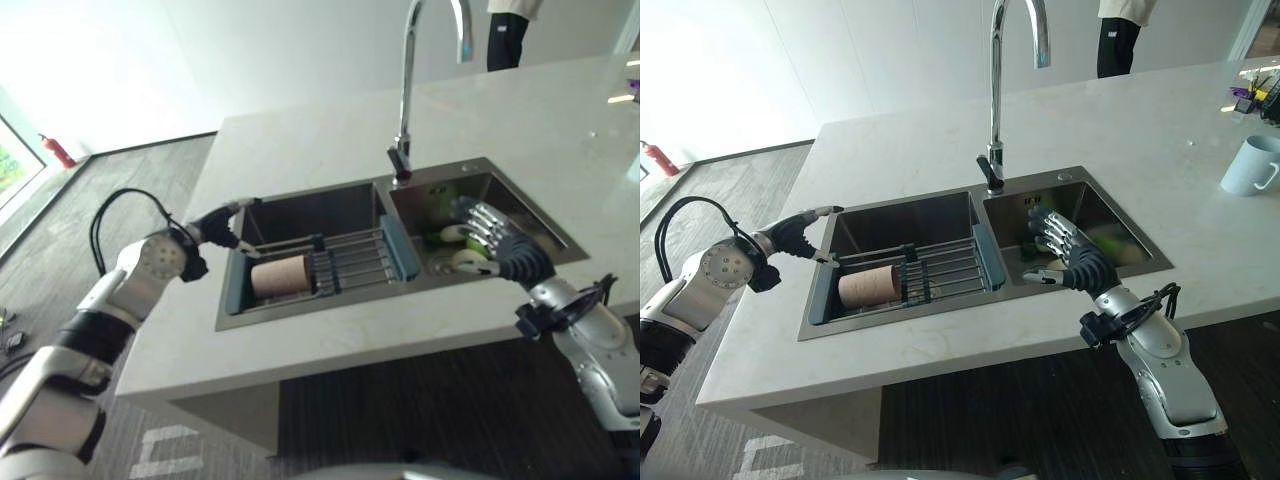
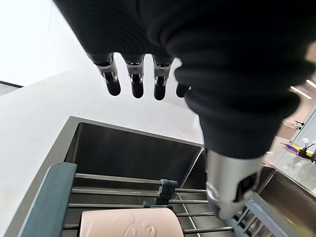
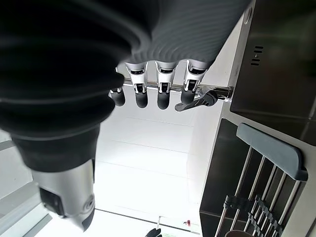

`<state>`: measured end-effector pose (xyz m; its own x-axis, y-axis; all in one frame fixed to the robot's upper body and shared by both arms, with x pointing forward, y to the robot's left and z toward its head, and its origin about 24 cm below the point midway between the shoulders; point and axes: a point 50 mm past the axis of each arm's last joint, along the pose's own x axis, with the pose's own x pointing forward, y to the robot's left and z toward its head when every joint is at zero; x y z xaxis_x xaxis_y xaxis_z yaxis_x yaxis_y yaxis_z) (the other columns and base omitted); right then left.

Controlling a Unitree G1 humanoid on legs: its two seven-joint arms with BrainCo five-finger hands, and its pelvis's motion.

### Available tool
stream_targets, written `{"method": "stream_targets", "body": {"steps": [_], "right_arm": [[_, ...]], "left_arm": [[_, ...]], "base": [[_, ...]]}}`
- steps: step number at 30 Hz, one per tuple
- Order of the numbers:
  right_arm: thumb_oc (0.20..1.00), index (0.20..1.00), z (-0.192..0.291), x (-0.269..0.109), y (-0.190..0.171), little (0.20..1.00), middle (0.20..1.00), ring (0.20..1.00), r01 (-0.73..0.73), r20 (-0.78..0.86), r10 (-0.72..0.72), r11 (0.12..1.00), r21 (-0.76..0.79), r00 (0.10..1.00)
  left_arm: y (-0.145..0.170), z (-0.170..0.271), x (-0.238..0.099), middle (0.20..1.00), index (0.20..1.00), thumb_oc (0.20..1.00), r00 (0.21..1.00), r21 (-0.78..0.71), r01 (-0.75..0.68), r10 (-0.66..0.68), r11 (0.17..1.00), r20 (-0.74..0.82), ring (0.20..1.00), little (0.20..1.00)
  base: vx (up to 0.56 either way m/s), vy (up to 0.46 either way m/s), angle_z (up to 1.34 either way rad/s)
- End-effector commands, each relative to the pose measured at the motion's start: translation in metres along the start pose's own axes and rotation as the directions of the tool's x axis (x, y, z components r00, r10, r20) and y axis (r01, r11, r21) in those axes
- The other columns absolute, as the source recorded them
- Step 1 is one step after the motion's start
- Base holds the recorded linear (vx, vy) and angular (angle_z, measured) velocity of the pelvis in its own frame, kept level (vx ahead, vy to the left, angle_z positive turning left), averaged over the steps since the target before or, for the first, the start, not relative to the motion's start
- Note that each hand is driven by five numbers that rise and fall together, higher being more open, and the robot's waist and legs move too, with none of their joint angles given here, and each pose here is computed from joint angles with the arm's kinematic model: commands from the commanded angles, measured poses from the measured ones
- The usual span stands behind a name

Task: Place the dishes in the dishwasher.

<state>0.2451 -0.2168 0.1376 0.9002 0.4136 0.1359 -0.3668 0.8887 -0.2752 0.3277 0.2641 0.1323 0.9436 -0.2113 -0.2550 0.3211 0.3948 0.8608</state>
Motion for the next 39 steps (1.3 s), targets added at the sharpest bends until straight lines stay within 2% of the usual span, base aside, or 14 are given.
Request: {"method": "stream_targets", "body": {"steps": [1,14,27,39], "right_arm": [[1.0,1.0,0.029,0.011,-0.009,1.0,1.0,1.0,-0.013,0.134,0.02,0.999,-0.05,0.991],[1.0,1.0,0.026,0.008,-0.006,1.0,1.0,1.0,-0.026,0.127,0.032,0.999,-0.044,0.991],[1.0,1.0,0.022,0.006,-0.004,1.0,1.0,1.0,-0.027,0.114,0.031,0.999,-0.041,0.993],[1.0,1.0,0.02,0.002,0.0,1.0,1.0,1.0,-0.043,0.098,0.046,0.998,-0.035,0.994]], "left_arm": [[0.029,0.006,0.006,1.0,1.0,1.0,0.995,0.013,-0.099,0.099,0.995,-0.007,1.0,1.0],[-0.009,-0.005,0.017,1.0,1.0,1.0,0.998,0.021,-0.013,0.015,1.0,-0.067,1.0,1.0],[-0.031,-0.017,0.02,1.0,1.0,1.0,0.99,0.071,0.05,-0.04,0.996,-0.137,1.0,1.0],[-0.053,-0.037,0.019,1.0,1.0,1.0,0.97,0.055,0.094,-0.079,0.994,-0.228,1.0,1.0]], "base": [[0.03,0.002,-0.09],[0.01,0.0,-0.04],[0.01,-0.003,0.0],[0.04,-0.009,-0.06]]}}
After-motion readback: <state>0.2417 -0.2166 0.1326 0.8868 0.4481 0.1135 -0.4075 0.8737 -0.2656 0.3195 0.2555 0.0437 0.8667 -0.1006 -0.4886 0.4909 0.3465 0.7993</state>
